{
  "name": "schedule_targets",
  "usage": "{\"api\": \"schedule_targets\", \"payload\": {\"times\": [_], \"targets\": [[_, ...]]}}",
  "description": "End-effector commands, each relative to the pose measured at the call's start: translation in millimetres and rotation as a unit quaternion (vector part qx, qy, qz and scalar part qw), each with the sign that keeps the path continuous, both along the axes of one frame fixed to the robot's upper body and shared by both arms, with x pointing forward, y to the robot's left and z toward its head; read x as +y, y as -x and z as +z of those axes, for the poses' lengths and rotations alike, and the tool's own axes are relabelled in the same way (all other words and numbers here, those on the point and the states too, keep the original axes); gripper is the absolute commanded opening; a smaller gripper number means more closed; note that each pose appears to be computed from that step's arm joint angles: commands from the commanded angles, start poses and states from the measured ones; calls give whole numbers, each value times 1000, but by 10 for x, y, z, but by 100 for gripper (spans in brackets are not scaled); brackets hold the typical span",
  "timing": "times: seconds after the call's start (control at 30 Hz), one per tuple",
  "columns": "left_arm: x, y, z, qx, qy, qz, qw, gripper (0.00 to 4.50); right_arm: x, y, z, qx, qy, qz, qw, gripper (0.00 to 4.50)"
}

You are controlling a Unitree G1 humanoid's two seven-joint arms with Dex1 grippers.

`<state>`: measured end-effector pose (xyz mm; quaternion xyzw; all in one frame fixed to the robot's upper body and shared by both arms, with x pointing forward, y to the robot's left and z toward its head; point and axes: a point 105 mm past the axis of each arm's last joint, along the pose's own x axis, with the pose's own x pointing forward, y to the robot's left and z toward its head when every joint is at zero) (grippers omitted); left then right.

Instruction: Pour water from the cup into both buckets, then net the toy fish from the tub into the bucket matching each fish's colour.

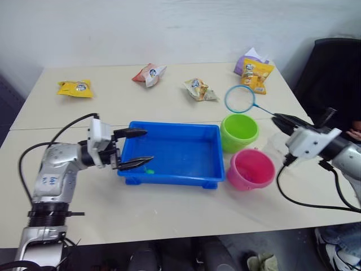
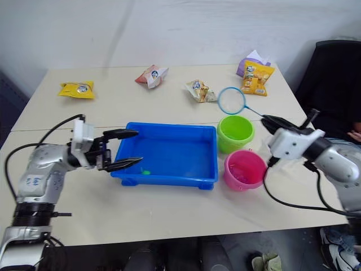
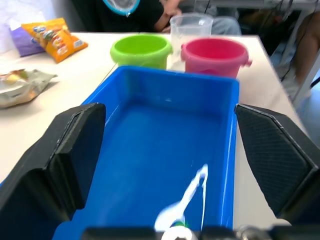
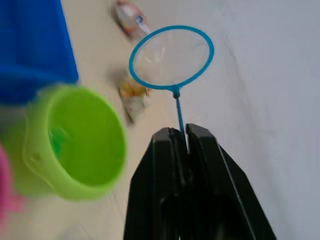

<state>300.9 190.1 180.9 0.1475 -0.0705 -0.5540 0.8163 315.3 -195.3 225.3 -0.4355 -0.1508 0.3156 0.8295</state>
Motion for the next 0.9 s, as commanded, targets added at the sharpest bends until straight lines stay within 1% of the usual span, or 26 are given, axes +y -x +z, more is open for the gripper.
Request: {"api": "schedule_targets", "payload": {"times": [0.03, 0.1, 0.17, 0.3, 0.33, 0.4, 0.47, 0.6, 0.67, 0.8, 0.9], "targets": [[313, 30, 23, -21, -14, 54, 998, 443, 542, 107, -225, 158, -22, 81, 984, 0], [466, 89, 6, -5, -11, 74, 997, 443, 764, 68, -300, 204, -26, 88, 975, 0], [579, 194, -41, 28, -13, 80, 996, 443, 929, 33, -389, 229, 7, 92, 969, 0], [648, 334, -100, 66, -30, 75, 995, 443, 1068, -30, -507, 263, 45, 81, 960, 0], [674, 368, -104, 71, -44, 73, 994, 443, 1115, -38, -574, 274, 67, 84, 956, 0], [705, 409, -82, 68, -77, 67, 992, 443, 1198, -59, -673, 292, 95, 87, 948, 0], [698, 442, -64, 64, -114, 54, 990, 443, 1274, -91, -723, 309, 98, 87, 942, 0], [672, 472, -33, 61, -164, 36, 984, 443, 1406, -154, -799, 320, 114, 96, 936, 0], [667, 466, -17, 63, -177, 35, 982, 443, 1486, -152, -841, 328, 124, 110, 930, 0], [656, 468, -66, 72, -195, 30, 978, 443, 1692, -89, -870, 348, 126, 151, 917, 0], [659, 461, -92, 72, -198, 32, 977, 443, 1839, -55, -814, 349, 109, 178, 913, 0]]}}
